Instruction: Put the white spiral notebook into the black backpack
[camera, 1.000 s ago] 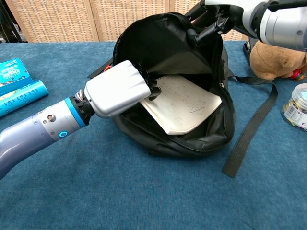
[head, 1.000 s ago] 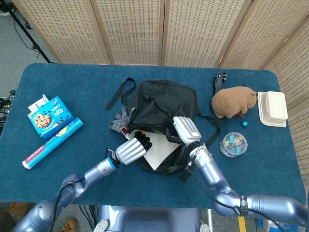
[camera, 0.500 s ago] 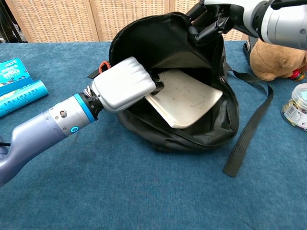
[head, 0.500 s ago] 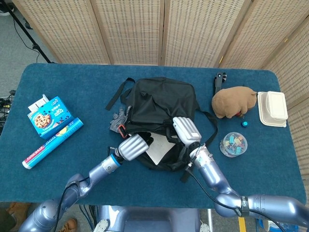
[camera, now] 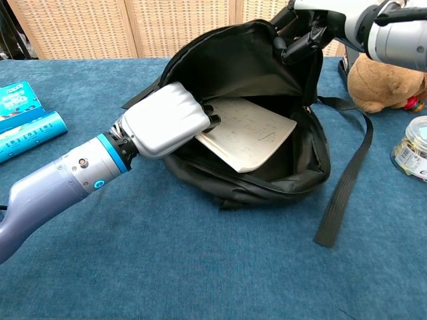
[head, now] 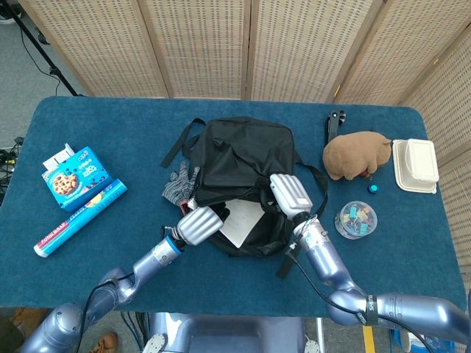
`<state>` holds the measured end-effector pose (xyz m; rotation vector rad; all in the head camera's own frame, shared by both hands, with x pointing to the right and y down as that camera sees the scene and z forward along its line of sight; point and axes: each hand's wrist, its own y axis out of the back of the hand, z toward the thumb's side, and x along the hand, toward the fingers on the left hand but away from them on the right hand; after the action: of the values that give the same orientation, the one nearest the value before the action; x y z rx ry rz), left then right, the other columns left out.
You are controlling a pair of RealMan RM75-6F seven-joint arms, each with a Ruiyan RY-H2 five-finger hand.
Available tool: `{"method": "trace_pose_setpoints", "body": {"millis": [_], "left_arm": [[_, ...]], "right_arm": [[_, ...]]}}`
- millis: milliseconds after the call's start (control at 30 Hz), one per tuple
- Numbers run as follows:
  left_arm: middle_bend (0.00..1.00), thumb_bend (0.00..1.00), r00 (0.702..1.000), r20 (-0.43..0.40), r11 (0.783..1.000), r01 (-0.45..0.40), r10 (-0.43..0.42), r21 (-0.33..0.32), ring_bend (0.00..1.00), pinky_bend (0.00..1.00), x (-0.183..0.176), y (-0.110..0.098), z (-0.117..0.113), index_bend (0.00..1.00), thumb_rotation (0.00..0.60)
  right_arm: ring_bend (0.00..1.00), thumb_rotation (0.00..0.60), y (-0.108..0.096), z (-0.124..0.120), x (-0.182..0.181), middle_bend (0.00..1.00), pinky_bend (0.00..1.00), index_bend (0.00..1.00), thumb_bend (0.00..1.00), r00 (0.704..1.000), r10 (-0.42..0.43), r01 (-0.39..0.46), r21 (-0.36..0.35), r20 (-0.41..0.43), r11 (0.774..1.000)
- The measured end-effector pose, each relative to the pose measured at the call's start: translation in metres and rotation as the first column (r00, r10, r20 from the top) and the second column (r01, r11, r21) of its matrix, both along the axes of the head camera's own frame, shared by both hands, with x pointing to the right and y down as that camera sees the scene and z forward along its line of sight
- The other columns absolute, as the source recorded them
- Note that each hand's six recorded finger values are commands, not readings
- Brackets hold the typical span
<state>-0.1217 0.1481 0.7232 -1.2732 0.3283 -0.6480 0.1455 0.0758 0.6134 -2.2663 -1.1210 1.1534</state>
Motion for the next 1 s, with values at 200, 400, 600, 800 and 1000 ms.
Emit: {"method": "trace_pose_setpoints", "body": {"millis": [200,400,600,800,1000], "left_arm": [[0.81,0.71,0.999,0.033,0.998,0.042,-0.043,0.038,0.64,0.61,-0.002,-0.003,-0.001,0.86,0.6],[0.81,0.71,0.99,0.104,0.995,0.09,-0.094,0.041,0.64,0.61,0.001,-0.003,0.007,0.86,0.6],[0.81,0.71,0.984,0.139,0.993,0.111,-0.113,0.027,0.63,0.61,0.009,-0.004,0.011,0.86,0.6],[0.8,0.71,0.985,0.128,0.994,0.111,-0.112,0.016,0.62,0.61,0.016,-0.009,0.009,0.86,0.6],[0.79,0.71,0.985,0.131,0.994,0.107,-0.109,0.026,0.62,0.61,0.017,-0.01,0.01,0.85,0.6]], "right_arm": [[0.34,0.6,0.0,0.0,-0.001,0.62,0.24,0.63,0.64,1.0,0.0,0.0,-0.002,0.005,1.0],[0.34,0.6,0.003,-0.003,-0.004,0.62,0.24,0.63,0.64,1.0,-0.007,0.007,-0.011,0.021,1.0],[0.34,0.6,0.004,-0.006,-0.005,0.62,0.24,0.63,0.64,1.0,-0.008,0.009,-0.013,0.027,1.0],[0.34,0.6,0.005,-0.008,-0.005,0.63,0.24,0.63,0.64,0.999,-0.012,0.012,-0.017,0.034,1.0],[0.34,0.6,0.002,-0.012,-0.005,0.63,0.24,0.63,0.64,0.999,-0.008,0.009,-0.011,0.037,1.0]]}}
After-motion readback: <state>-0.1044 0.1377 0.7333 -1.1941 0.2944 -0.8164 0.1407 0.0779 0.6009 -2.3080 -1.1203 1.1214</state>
